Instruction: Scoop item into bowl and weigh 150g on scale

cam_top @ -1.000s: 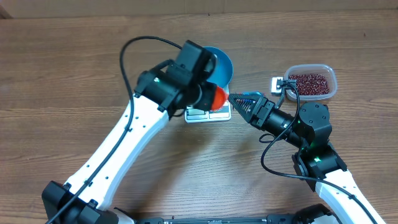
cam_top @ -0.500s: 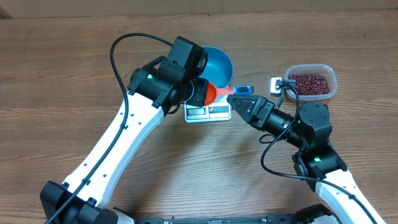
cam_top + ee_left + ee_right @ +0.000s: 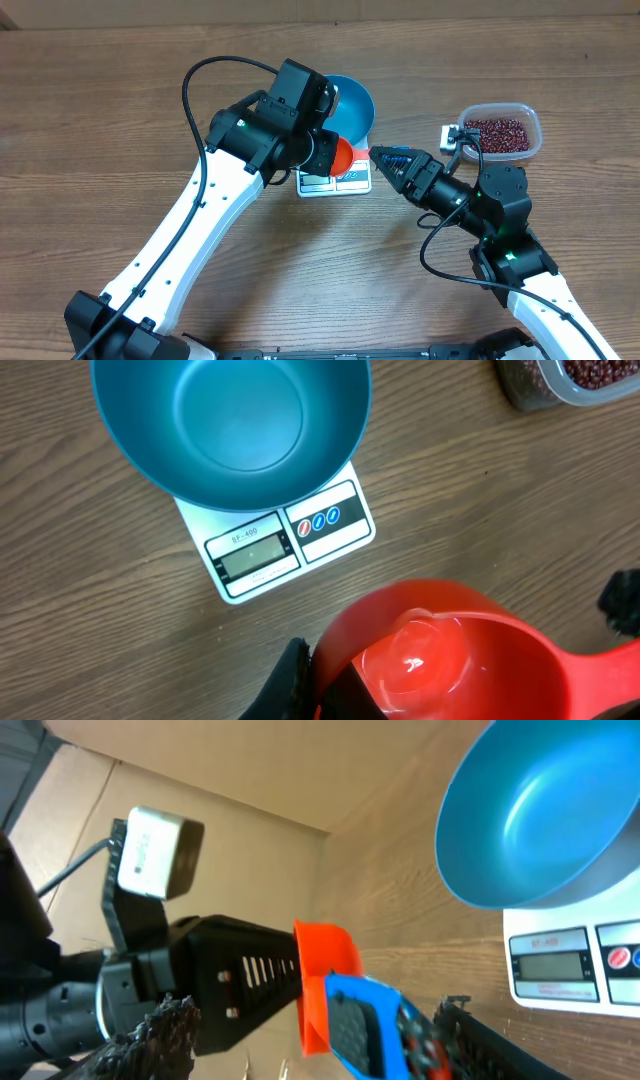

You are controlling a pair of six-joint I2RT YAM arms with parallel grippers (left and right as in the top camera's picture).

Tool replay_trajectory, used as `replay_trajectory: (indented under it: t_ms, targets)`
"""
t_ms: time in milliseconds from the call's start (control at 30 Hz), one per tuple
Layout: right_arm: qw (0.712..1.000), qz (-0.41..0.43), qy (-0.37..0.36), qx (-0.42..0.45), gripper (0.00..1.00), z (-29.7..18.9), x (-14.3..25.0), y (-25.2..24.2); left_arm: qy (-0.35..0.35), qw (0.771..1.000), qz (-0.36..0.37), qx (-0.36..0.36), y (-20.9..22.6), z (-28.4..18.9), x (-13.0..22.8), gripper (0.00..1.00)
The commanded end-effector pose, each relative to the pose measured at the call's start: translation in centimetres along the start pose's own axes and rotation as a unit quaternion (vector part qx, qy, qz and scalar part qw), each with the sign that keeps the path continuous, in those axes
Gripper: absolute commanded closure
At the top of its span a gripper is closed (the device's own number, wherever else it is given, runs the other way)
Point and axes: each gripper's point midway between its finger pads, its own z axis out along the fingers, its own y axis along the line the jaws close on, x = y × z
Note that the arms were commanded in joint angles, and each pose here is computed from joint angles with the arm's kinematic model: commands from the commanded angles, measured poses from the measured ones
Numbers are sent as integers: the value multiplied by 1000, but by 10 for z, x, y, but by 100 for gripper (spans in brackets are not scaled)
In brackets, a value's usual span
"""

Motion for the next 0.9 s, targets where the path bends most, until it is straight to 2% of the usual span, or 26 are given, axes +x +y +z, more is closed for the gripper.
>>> replay_trajectory:
  t_ms: [0,67,267,867]
  targets:
    - [999,-23,-22,-18,25,-2,-11,17,0,1000,16,13,-7,0,-2,96]
    - [999,-24,-23,-20,26,-2,-11,18,0,1000,16,14,-8,0,-2,96]
    - [999,-24,-23,-20,36,-2,-11,19,1,1000,16,17,-9,0,-2,96]
    - [999,-30,-16,-33,36,-2,-9,25,6,999,32,41,-19,-1,1,96]
